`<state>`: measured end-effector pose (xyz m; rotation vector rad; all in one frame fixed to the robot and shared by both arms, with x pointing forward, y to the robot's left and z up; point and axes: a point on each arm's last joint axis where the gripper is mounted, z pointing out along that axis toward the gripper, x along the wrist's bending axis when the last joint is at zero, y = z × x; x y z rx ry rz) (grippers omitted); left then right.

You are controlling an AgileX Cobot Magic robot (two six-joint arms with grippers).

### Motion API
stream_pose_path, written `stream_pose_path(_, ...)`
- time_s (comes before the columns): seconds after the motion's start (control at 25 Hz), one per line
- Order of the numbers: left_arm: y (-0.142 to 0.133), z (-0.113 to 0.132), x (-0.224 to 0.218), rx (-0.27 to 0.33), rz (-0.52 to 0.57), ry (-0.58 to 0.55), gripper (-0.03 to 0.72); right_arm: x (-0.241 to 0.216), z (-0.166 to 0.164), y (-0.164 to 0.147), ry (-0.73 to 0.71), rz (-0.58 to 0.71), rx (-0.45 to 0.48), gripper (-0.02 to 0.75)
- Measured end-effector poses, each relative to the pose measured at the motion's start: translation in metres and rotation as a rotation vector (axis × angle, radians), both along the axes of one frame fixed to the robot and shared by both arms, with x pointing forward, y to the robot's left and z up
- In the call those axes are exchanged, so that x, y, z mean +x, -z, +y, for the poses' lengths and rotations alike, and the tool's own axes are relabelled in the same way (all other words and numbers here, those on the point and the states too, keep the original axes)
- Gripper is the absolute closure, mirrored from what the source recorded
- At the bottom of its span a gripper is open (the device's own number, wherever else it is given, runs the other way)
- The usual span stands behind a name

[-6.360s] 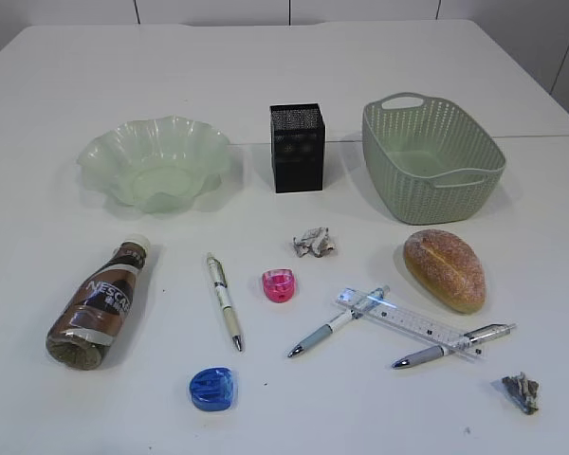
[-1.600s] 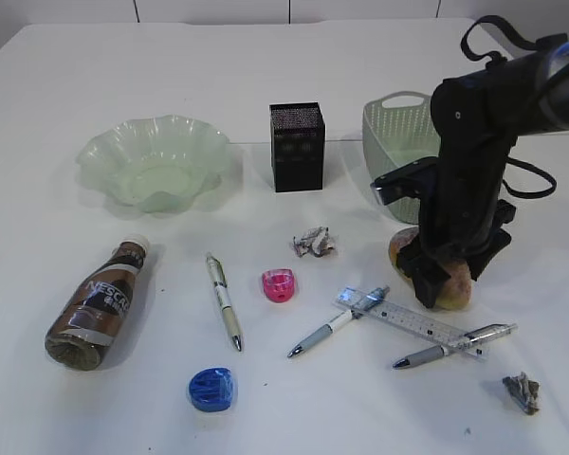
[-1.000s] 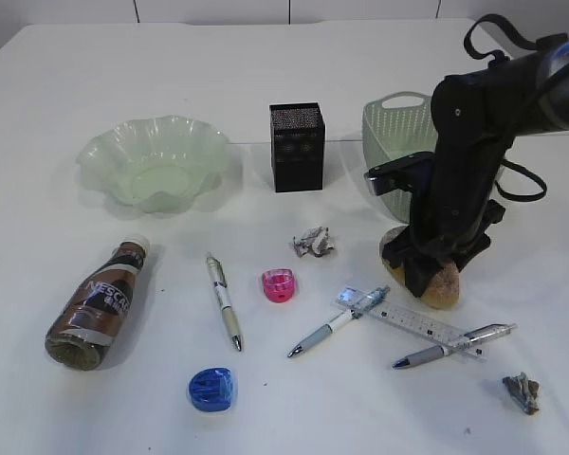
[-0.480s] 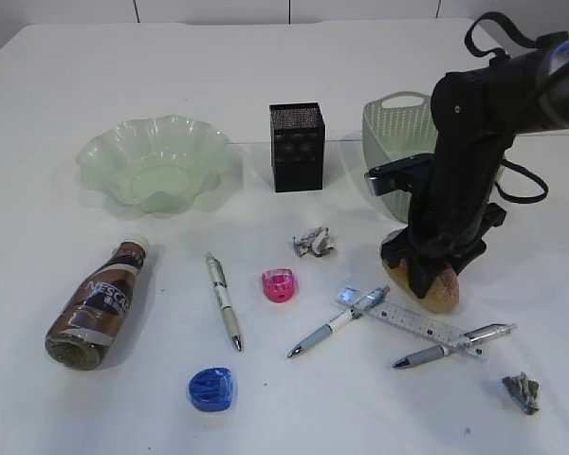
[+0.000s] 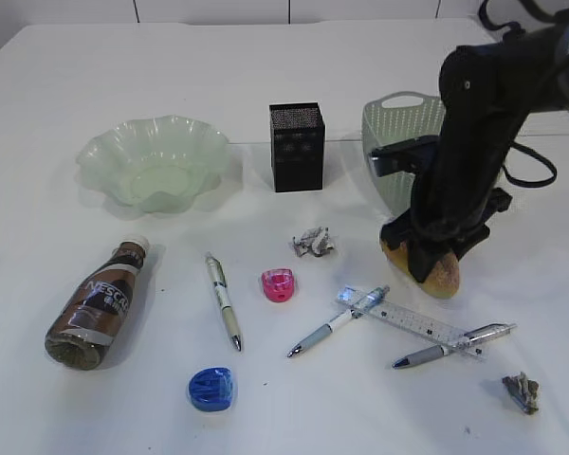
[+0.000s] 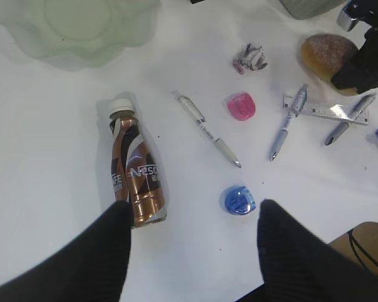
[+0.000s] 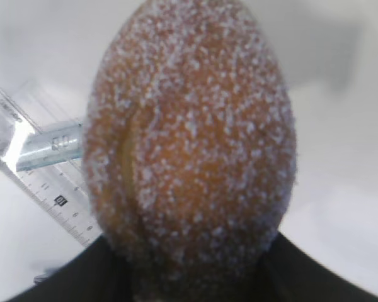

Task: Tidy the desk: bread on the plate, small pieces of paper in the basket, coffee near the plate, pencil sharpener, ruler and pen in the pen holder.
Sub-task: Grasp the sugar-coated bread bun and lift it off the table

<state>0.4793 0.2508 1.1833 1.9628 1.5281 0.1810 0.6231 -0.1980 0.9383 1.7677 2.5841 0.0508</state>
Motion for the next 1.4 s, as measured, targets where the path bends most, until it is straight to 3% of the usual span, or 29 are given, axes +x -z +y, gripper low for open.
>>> stream_pose_path(0.08,0.0,0.0,0.0,-0.002,0.0,0.0,0.246,0.0,0.0,0.0,0.0,0.0,0.0,0.425)
stream_pose_path(0.12,0.0,0.0,0.0,-0.002,0.0,0.0,0.249,-0.002,0.0,-0.019,0.004,-0.047,0.016,0.425)
stream_pose_path(0.28,-0.001,-0.002,0.0,-0.02,0.001,0.005,0.253,-0.009,0.0,-0.033,0.017,-0.086,0.048,0.425)
stream_pose_path(0.64,-0.002,-0.004,-0.001,-0.049,0.004,0.011,0.276,-0.05,-0.001,-0.063,-0.044,-0.265,0.189,0.425)
stream_pose_path(0.8,-0.002,-0.004,-0.001,-0.05,0.004,0.011,0.283,-0.063,0.004,-0.079,-0.102,-0.313,0.294,0.425)
stream_pose_path(0.92,-0.002,-0.004,-0.001,-0.048,0.002,0.015,0.288,-0.068,0.017,-0.09,-0.164,-0.327,0.447,0.425)
stream_pose_path(1.0,-0.002,-0.004,0.0,-0.046,-0.01,0.017,0.292,-0.068,0.017,-0.09,-0.164,-0.327,0.447,0.425)
stream_pose_path(1.04,-0.002,-0.004,0.001,-0.045,-0.017,0.018,0.293,-0.071,0.027,-0.096,-0.217,-0.324,0.572,0.425)
stream_pose_path(1.12,-0.003,-0.004,0.002,-0.04,-0.039,0.023,0.294,-0.073,0.033,-0.1,-0.249,-0.325,0.65,0.425)
stream_pose_path(1.32,-0.006,-0.004,0.006,-0.035,-0.095,0.024,0.294,-0.08,0.042,-0.109,-0.354,-0.323,0.789,0.425)
stream_pose_path(1.4,-0.007,-0.005,0.007,-0.041,-0.123,0.039,0.294,-0.08,0.042,-0.109,-0.363,-0.32,0.801,0.425)
